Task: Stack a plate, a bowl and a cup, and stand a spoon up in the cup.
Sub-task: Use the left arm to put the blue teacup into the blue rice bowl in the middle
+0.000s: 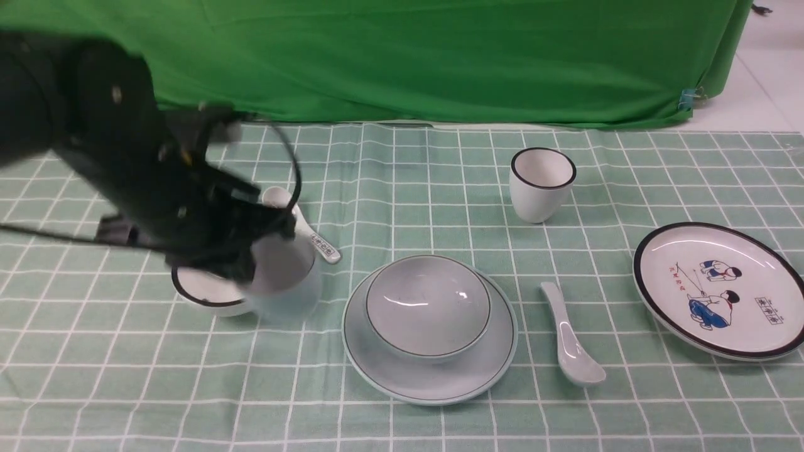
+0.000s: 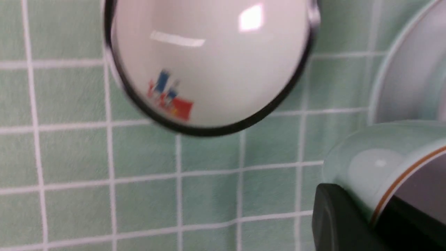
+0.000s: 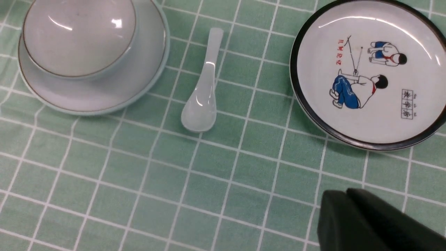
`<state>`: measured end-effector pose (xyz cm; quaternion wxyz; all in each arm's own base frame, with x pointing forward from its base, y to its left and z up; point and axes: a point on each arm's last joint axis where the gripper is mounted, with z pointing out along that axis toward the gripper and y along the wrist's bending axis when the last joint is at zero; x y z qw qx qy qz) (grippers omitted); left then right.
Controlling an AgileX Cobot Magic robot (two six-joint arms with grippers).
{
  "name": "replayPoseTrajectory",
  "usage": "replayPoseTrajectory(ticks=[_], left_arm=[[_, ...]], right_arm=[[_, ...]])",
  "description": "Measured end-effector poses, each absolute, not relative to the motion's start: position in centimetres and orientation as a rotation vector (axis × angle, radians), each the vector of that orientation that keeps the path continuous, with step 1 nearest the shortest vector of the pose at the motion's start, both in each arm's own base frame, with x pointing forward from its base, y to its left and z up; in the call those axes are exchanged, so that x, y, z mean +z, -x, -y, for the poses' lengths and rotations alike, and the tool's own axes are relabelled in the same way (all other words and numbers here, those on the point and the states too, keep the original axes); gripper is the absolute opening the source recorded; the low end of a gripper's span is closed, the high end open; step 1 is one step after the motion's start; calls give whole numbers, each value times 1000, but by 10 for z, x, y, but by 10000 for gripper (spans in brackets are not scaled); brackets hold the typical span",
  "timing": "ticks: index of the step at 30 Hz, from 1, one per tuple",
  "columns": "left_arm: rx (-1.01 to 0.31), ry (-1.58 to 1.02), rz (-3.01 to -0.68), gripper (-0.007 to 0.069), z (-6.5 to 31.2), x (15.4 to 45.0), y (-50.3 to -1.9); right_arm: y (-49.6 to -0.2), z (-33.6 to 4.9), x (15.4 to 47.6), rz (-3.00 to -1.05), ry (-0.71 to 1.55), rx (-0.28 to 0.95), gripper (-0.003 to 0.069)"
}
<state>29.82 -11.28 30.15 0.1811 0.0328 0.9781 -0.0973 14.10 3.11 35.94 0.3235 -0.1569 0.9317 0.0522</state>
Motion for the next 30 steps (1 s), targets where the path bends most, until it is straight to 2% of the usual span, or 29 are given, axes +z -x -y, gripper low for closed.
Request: replayPoseTrajectory(ticks=[4, 6, 9, 10, 13, 17, 19, 27, 30], left_arm=[[-334, -194, -2679, 34, 143, 324, -307], [-352, -238, -2676, 34, 161, 323, -313], [-354, -335, -2749, 34, 200, 294, -330], [-350, -338, -2754, 34, 202, 291, -331], [-323, -394, -2846, 34, 226, 257, -346], [-275, -415, -2930, 34, 234, 227, -353], [-260, -416, -2939, 34, 234, 223, -354], [-255, -418, -2921, 39, 234, 225, -356], [-239, -420, -2918, 63, 233, 225, -357]], right_arm=[[-141, -31, 359, -2445, 412, 137, 66], [-141, -31, 359, -2444, 413, 137, 66], [-141, -31, 359, -2444, 413, 137, 72], [-141, -31, 359, -2444, 413, 137, 72], [-141, -31, 359, -2444, 414, 136, 83], [-141, -31, 359, -2444, 415, 136, 97], [-141, -31, 359, -2444, 415, 136, 102], [-141, -31, 360, -2440, 414, 135, 117], [-144, -31, 358, -2458, 368, 152, 123]])
